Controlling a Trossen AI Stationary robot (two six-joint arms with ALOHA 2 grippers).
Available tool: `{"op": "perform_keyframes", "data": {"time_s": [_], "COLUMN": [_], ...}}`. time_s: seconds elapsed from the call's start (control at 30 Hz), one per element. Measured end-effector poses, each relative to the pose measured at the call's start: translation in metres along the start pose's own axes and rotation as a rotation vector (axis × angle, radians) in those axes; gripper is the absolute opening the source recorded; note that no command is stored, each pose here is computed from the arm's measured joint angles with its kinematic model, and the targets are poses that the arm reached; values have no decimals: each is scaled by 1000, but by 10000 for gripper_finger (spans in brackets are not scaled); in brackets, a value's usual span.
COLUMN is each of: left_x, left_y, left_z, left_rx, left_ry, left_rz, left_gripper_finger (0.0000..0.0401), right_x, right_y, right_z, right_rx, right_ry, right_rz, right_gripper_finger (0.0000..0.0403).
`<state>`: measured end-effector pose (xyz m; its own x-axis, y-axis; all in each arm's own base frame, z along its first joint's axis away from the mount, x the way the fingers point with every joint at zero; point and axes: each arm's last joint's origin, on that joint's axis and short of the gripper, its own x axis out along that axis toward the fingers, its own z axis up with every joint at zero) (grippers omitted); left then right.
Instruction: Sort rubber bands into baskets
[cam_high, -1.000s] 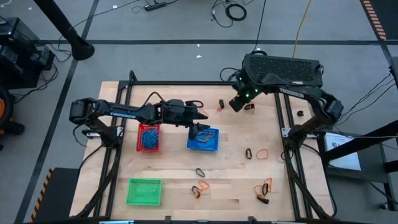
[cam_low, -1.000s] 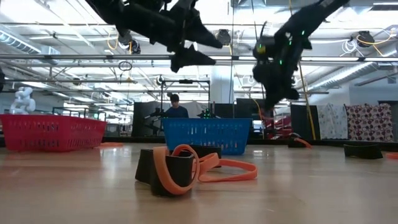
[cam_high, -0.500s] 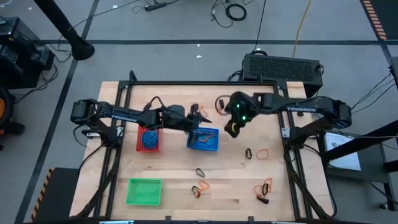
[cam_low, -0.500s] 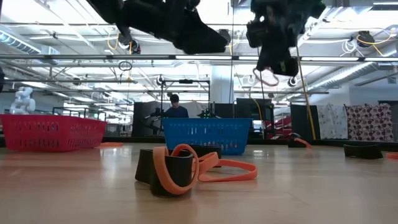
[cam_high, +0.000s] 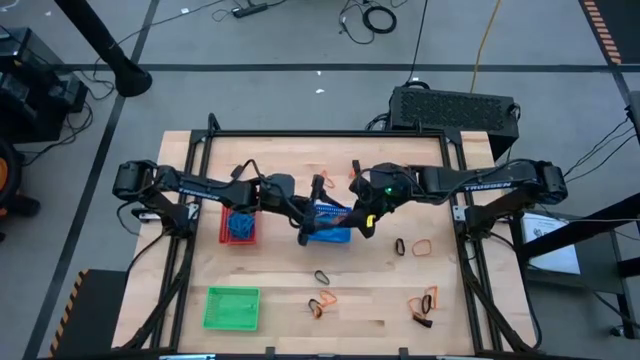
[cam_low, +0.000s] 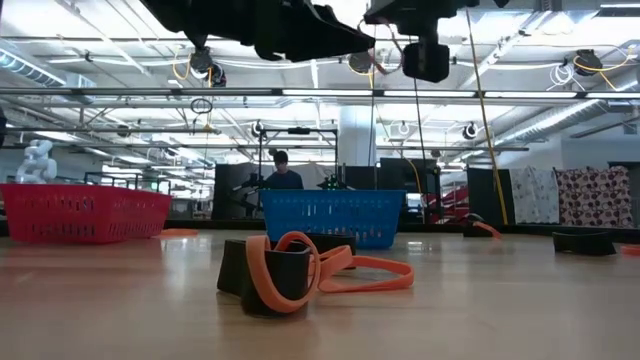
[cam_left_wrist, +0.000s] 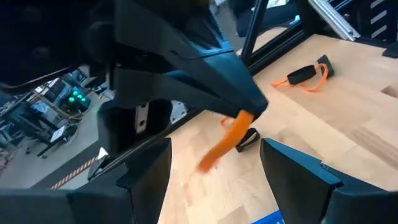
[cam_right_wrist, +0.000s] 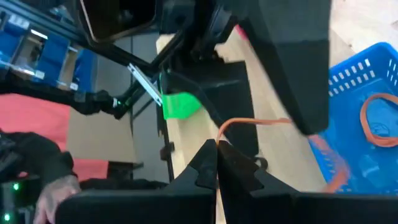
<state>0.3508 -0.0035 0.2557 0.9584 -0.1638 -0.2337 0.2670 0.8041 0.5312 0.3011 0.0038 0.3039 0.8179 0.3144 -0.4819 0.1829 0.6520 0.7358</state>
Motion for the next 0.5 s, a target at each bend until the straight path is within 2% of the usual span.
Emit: {"op": "perform_keyframes", "data": {"time_s": [0.27, 0.5], "left_x": [1, 1], "left_y": [-7, -8], "left_z": [5, 5], "left_rx": [6, 6], "left_ry": [-15, -16], "left_rz": [-26, -29], "left_gripper_finger": [249, 189], "right_x": [2, 3], "right_y": [3, 6], "right_z": [-4, -6], "right_rx": [39, 36], "right_ry": [-18, -8], "right_rz": [-23, -17], "right_gripper_finger": [0, 0]}}
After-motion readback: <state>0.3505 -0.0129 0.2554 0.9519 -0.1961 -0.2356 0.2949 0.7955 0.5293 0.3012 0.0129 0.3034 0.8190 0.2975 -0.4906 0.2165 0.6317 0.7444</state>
